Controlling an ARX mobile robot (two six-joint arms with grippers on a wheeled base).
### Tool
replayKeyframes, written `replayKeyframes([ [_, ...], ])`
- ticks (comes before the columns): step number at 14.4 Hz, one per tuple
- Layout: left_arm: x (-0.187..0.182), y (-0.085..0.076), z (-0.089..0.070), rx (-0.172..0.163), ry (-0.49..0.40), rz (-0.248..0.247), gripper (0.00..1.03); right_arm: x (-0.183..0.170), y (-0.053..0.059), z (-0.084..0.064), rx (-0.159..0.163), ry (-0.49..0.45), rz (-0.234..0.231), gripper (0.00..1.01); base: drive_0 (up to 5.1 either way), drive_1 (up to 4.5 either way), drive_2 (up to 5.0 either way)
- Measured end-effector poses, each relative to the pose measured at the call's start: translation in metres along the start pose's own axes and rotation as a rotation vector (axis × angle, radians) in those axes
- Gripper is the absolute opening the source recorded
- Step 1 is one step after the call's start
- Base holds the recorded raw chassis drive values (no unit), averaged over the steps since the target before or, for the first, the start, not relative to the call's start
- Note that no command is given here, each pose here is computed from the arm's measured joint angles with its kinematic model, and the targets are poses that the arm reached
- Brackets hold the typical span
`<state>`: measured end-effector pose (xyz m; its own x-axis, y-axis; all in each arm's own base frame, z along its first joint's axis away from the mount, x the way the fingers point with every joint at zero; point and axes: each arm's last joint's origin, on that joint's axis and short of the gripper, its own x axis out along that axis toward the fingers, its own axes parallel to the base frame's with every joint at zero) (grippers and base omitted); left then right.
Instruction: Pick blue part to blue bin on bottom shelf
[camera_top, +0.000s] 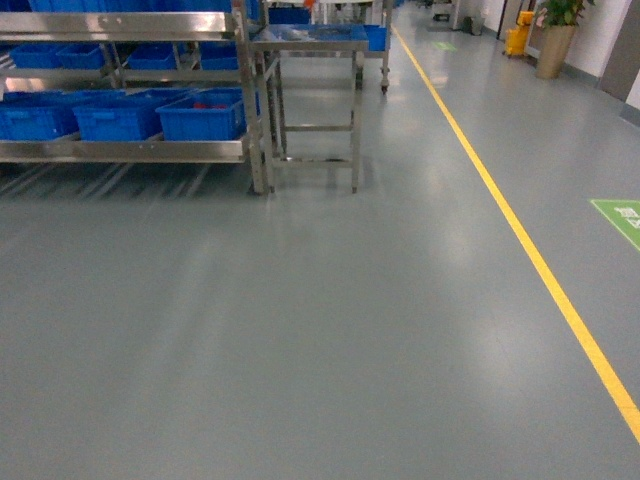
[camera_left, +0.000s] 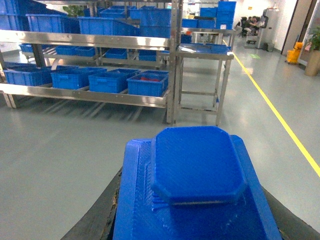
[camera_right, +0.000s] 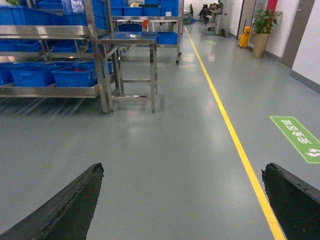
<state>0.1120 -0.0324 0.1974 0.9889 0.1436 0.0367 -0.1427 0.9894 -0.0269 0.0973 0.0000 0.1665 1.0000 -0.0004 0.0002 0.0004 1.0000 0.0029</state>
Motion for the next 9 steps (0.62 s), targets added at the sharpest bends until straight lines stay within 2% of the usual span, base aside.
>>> replayKeyframes([
  [9, 0.0000, 0.0000, 0.0000, 0.000, -0.001, 0.000, 0.43, 0.0000, 0.0000, 0.0000, 0.000, 0.000, 0.000, 0.98, 0.0, 4.15, -4.1],
])
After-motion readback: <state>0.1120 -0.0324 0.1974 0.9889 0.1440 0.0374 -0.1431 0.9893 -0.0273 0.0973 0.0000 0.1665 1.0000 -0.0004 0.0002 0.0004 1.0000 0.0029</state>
